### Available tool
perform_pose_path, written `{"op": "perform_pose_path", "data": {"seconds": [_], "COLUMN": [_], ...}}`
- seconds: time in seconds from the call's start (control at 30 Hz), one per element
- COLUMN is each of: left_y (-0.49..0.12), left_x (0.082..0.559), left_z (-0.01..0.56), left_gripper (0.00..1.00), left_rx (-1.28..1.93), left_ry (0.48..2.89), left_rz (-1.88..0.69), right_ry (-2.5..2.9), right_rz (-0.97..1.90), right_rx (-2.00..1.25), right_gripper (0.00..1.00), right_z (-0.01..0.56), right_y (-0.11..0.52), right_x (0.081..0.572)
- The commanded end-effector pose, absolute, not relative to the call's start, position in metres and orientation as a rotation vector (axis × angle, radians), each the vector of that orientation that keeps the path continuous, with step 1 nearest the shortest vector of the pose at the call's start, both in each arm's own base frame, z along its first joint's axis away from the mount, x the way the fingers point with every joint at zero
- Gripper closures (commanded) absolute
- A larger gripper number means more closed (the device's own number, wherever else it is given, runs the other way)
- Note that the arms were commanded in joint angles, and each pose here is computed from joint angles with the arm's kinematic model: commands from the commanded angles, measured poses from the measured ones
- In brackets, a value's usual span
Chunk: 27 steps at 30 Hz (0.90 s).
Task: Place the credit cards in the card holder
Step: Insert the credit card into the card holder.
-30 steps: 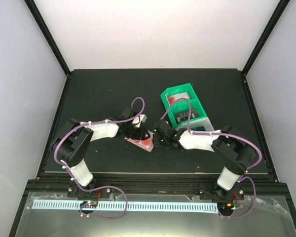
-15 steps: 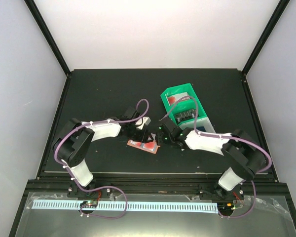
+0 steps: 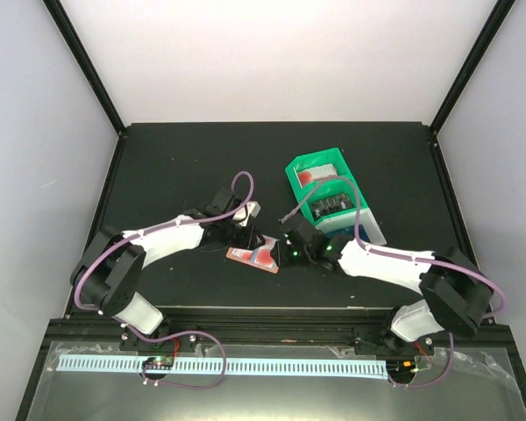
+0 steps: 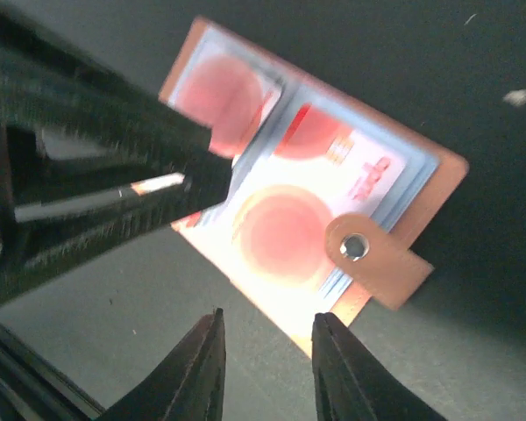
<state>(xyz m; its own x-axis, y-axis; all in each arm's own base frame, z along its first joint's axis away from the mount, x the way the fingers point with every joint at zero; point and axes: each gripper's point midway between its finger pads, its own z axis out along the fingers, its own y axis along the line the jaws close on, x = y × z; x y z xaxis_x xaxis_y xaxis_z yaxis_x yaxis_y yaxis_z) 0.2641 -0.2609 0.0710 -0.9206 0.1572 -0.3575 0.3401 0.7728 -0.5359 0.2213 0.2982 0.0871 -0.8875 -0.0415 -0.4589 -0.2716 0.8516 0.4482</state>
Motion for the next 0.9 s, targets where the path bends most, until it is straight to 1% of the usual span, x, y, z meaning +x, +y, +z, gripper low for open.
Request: {"op": "perform_pose_path", "data": {"seconds": [0.0, 0.07, 0.17, 0.3, 0.43, 0.63, 0.73, 0.87], "left_y": [-0.262, -0.262, -0.259, -0.258, -0.253, -0.243, -0.239, -0.233], "left_x": [0.263, 0.264, 0.263, 0.261, 0.258, 0.252, 0.251, 0.250], "left_z": [0.049, 0.039, 0.027, 0.017, 0.009, 0.002, -0.001, -0.007], "left_gripper": [0.74, 0.78, 0.80, 0.80, 0.88, 0.93, 0.96, 0.98], "left_rx": [0.330, 0.318, 0.306, 0.301, 0.281, 0.253, 0.244, 0.244], "left_ry": [2.723, 2.751, 2.782, 2.808, 2.841, 2.867, 2.874, 2.890], "left_rz": [-0.888, -0.869, -0.842, -0.836, -0.792, -0.738, -0.707, -0.662], "right_ry": [2.667, 2.687, 2.699, 2.704, 2.703, 2.675, 2.674, 2.656], "right_rz": [0.803, 0.793, 0.725, 0.601, 0.446, 0.280, 0.261, 0.398], "right_rx": [-0.228, -0.224, -0.194, -0.147, -0.093, -0.044, -0.027, -0.043], "right_gripper": [0.74, 0.78, 0.79, 0.76, 0.71, 0.72, 0.74, 0.74], "right_z": [0.067, 0.060, 0.052, 0.044, 0.038, 0.037, 0.037, 0.048], "right_y": [0.317, 0.319, 0.315, 0.303, 0.288, 0.271, 0.269, 0.283], "right_x": [0.205, 0.206, 0.211, 0.220, 0.230, 0.246, 0.248, 0.246]}}
